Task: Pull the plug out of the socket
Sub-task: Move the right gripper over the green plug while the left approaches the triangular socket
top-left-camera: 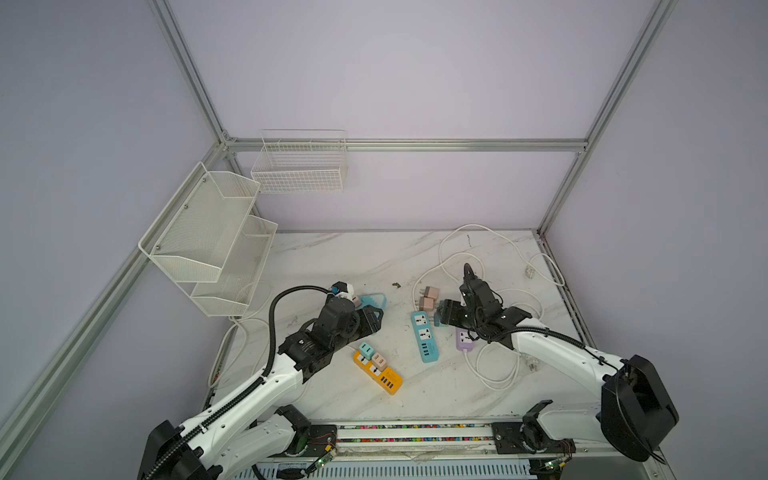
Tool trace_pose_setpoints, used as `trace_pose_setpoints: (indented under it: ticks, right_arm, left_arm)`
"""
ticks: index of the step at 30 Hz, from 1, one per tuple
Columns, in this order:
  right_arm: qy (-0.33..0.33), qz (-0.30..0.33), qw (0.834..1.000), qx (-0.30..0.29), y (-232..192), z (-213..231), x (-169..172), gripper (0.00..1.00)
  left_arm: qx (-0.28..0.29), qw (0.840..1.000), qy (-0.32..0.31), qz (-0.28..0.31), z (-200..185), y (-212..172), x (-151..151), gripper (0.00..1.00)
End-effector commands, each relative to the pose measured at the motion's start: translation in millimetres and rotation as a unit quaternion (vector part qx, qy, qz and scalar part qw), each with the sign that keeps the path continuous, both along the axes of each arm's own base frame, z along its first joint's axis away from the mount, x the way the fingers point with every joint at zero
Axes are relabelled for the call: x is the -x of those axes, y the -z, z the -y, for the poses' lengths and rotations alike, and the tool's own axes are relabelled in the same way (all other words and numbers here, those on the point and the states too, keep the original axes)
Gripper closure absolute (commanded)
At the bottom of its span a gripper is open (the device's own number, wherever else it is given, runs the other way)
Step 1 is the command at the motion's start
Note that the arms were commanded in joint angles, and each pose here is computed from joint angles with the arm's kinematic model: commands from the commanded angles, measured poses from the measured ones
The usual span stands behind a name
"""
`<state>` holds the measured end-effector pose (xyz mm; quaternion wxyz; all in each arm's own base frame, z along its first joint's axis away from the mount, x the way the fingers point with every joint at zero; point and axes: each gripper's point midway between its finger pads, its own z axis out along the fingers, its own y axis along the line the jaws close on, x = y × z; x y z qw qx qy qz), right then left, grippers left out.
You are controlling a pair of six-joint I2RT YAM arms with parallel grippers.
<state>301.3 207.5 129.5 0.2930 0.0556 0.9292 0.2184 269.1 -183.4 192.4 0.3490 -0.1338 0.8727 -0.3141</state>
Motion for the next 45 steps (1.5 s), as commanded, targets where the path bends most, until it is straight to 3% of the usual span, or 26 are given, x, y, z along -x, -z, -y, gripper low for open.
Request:
trace_pose_setpoints:
  ticks: [1, 15, 28, 35, 45]
  right_arm:
    - [-0.008, -0.005, 0.999, 0.039, -7.1, 1.6, 11.7, 0.3]
    - [-0.102, 0.034, 0.988, 0.113, -20.7, -69.9, 17.8, 0.3]
    - [-0.24, 0.098, 0.946, 0.197, -14.1, -171.3, 27.2, 0.3]
    - [-0.263, 0.103, 0.929, 0.238, 6.9, -207.3, 16.1, 0.3]
    - [-0.267, 0.105, 0.922, 0.26, 38.9, -234.2, -1.5, 0.35]
  left_arm:
    - [-0.02, 1.0, 0.011, -0.011, -10.4, 6.4, 6.7, 0.39]
    - [-0.009, 0.999, -0.024, -0.042, -44.3, 16.4, -5.6, 0.4]
    - [0.024, 0.992, -0.078, -0.092, -88.1, 40.1, -31.6, 0.41]
    - [0.039, 0.987, -0.102, -0.116, -104.1, 56.9, -36.8, 0.42]
    - [0.053, 0.983, -0.135, -0.116, -114.2, 70.0, -39.0, 0.42]
